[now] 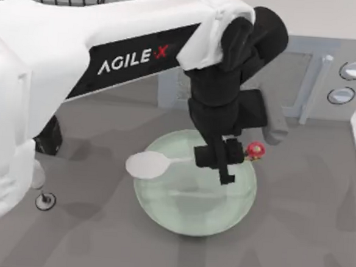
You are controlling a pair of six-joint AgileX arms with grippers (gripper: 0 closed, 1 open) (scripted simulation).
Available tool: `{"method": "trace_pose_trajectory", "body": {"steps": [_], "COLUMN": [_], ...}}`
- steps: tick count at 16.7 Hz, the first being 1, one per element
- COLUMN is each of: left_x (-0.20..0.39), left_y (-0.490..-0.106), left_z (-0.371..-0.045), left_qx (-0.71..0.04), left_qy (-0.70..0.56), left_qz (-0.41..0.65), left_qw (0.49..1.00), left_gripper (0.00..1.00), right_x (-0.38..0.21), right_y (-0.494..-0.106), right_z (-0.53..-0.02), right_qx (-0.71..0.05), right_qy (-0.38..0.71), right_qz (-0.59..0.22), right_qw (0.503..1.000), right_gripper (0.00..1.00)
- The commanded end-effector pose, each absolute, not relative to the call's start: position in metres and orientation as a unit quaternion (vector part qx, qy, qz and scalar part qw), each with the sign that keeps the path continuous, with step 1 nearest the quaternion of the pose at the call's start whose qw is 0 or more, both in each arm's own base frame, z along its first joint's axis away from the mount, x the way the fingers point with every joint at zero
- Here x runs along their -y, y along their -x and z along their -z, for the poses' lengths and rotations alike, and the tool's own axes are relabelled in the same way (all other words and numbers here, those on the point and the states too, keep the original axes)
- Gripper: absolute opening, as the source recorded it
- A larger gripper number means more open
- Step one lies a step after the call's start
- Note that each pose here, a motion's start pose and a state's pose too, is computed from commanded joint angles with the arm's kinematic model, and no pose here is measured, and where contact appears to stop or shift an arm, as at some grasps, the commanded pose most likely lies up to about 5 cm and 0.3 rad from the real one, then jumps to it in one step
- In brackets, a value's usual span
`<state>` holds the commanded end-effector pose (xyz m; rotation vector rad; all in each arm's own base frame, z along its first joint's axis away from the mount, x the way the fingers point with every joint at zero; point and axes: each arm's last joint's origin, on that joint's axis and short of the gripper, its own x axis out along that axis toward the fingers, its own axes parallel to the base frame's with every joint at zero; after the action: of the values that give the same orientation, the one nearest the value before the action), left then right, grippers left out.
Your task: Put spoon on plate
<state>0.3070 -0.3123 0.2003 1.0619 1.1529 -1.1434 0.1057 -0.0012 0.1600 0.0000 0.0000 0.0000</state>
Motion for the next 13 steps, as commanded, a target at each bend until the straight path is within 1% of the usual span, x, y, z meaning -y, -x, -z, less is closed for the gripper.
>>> {"method": "trace_pose_trajectory", "body": {"steps": [5,9,13], "left_x": [0.310,0.306,0.304], "left_y": [-0.305,-0.309,-0.316], "left_z": [-0.198,-0.186,-0.166], "left_qx": [-0.478,-0.468,-0.467], "left_qy": [-0.459,-0.479,-0.498], "left_qz": [0.484,0.493,0.505], "left_qw": [0.571,0.555,0.529], "left_gripper": [0.00,0.00,0.00], "right_x": [0.001,0.001,0.001], "right_y": [-0.106,-0.106,-0.106], "right_z": [-0.160,-0.160,-0.160], "right_qx": [0.000,0.000,0.000], "right_qy": [0.000,0.000,0.000], "right_qz": [0.000,0.000,0.000], "right_qw": [1.000,1.000,1.000], "right_gripper": [1.00,1.00,1.00]}}
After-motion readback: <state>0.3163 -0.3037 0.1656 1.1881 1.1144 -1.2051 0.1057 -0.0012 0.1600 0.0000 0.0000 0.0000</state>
